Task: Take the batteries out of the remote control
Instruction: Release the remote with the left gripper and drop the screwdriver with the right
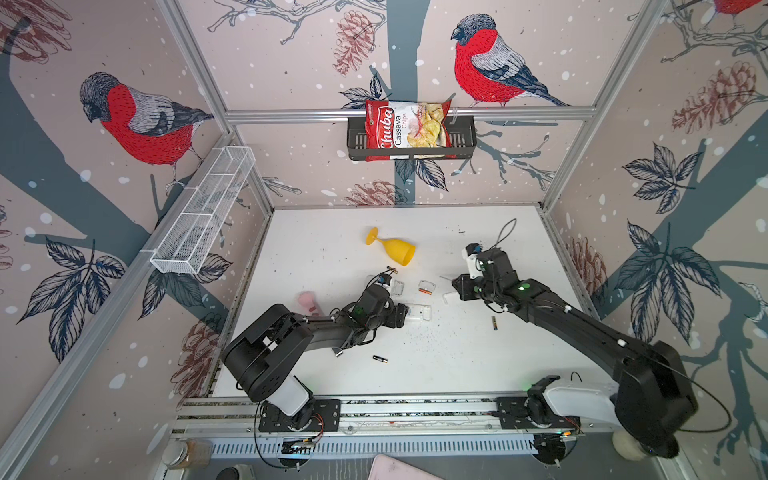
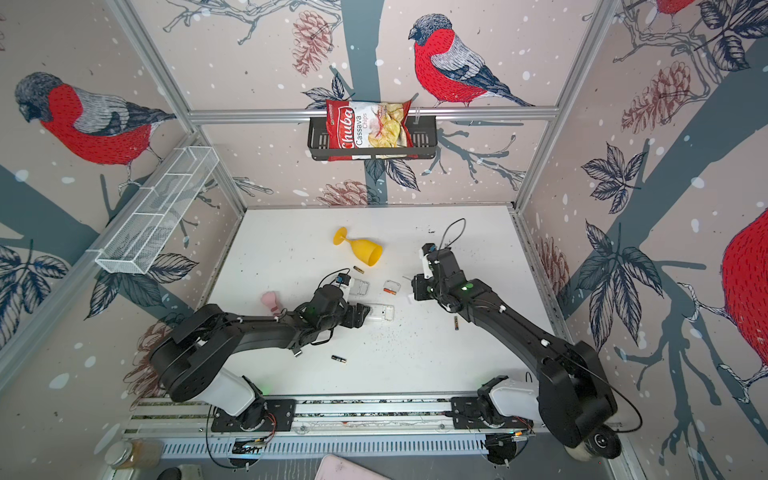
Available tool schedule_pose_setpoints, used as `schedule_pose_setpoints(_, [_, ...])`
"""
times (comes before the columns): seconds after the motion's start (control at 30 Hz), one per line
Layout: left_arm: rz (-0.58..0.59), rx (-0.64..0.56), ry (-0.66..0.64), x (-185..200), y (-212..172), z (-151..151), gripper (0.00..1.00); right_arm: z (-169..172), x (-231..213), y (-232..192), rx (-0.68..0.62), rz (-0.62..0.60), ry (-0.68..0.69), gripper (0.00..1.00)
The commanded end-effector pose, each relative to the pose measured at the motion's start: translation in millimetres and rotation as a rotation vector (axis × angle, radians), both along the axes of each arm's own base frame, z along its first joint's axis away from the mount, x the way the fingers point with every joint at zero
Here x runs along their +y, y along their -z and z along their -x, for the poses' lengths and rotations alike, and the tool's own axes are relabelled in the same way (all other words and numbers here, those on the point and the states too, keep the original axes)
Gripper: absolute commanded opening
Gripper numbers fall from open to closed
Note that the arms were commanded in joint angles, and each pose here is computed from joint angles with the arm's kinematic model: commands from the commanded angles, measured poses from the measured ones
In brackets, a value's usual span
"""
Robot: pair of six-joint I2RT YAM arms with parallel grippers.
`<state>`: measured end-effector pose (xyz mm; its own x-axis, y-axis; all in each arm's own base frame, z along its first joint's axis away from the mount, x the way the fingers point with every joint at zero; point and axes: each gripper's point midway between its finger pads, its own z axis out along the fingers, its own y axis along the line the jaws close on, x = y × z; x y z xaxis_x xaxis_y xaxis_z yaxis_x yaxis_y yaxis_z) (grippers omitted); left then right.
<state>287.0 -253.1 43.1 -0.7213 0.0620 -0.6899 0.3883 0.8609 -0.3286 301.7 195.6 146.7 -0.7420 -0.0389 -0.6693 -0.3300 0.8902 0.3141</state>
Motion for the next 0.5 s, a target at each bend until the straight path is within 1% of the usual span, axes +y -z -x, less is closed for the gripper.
schedule_pose_setpoints(0.0, [-0.011, -0.037, -0.048, 9.2, -12.0, -4.5, 0.97, -26.3, -10.1, -33.4, -0.174, -0.125, 0.136, 0.0])
schedule_pose_setpoints(0.07, [-0.012, -0.064, -0.076, 16.5, -20.0, -4.8, 0.97, -31.7, -23.8, -31.2, -0.216, -0.121, 0.211, 0.0])
schedule_pose_setpoints(0.17, [-0.006, -0.105, -0.115, 27.0, -32.0, -4.4, 0.97, -38.3, -41.8, -18.5, -0.243, -0.106, 0.3, 0.01])
schedule_pose_setpoints(0.4, [0.006, -0.198, -0.246, 57.5, -53.5, -4.8, 0.97, -45.1, -60.8, 18.8, -0.264, -0.087, 0.413, 0.01])
schedule_pose_setpoints(0.47, [0.002, -0.222, -0.281, 66.3, -56.6, -5.0, 0.97, -47.4, -66.1, 35.5, -0.254, -0.067, 0.445, 0.02])
